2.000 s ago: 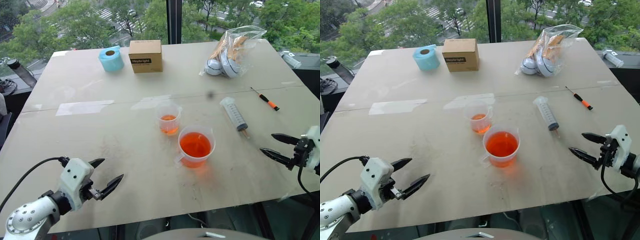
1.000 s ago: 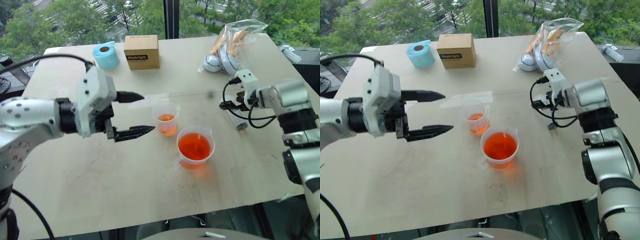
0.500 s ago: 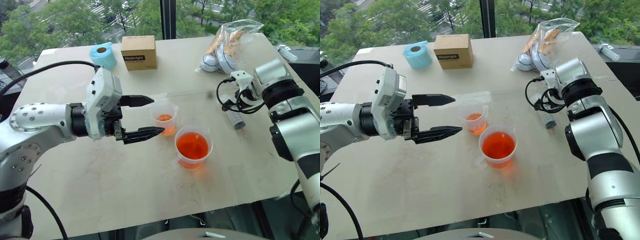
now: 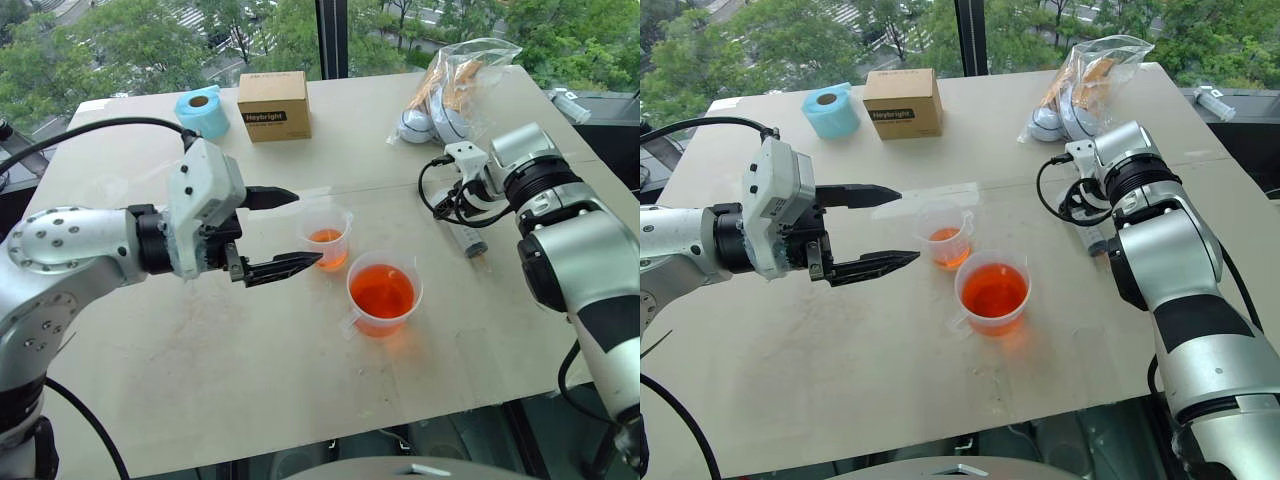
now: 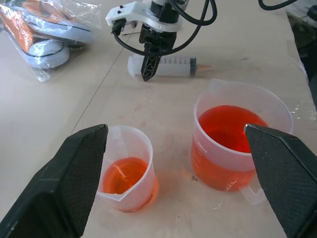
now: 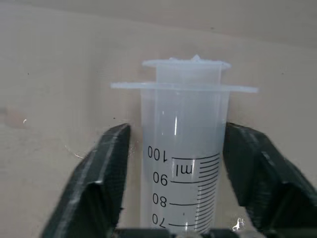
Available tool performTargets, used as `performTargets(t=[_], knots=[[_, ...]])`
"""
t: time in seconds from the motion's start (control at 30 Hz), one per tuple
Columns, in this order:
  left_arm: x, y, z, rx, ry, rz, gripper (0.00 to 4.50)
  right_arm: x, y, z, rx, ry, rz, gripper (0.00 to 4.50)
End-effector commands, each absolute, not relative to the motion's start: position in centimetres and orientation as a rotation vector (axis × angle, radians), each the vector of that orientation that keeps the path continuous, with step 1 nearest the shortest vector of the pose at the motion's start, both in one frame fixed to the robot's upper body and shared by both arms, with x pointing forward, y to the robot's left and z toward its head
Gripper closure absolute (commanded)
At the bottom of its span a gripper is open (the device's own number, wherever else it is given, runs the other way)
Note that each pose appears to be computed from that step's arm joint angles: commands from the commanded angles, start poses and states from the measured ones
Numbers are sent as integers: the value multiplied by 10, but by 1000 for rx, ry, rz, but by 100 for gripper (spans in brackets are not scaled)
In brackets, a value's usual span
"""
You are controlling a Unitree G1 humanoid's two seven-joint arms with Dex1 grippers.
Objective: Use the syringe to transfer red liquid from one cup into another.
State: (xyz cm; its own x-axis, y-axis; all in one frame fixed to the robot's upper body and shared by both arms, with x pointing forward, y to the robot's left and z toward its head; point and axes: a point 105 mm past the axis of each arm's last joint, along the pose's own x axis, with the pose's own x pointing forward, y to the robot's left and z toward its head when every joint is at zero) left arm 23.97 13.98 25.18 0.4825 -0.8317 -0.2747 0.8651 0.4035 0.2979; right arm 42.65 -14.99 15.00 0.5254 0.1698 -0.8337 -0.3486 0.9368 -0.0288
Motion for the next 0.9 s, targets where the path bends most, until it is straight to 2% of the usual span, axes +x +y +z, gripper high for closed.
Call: performTargets(t=[0.03,0.17,0.23,0.3,0.33,0.5,0.57,0.7,0.83,0.9], knots=[[237,138,260,477,34,-1067,0,433,-148,165,-205,914,309,304],[240,138,262,475,23,-1058,0,437,-151,173,-162,866,300,306],[241,139,263,471,18,-1050,0,442,-152,188,-130,801,327,306],[244,142,268,464,4,-1037,0,447,-151,214,-84,700,374,306],[246,144,272,461,-14,-1027,0,450,-152,236,-51,603,426,306],[250,148,292,426,-85,-1017,0,430,-156,297,99,410,626,306],[255,149,298,403,-106,-1022,0,411,-157,316,130,256,728,306],[265,147,303,392,-129,-1048,0,367,-144,328,130,-15,878,306],[272,141,307,387,-144,-1104,0,321,-125,317,114,-176,1000,306],[275,138,307,386,-142,-1134,0,285,-118,310,71,-339,1106,306]])
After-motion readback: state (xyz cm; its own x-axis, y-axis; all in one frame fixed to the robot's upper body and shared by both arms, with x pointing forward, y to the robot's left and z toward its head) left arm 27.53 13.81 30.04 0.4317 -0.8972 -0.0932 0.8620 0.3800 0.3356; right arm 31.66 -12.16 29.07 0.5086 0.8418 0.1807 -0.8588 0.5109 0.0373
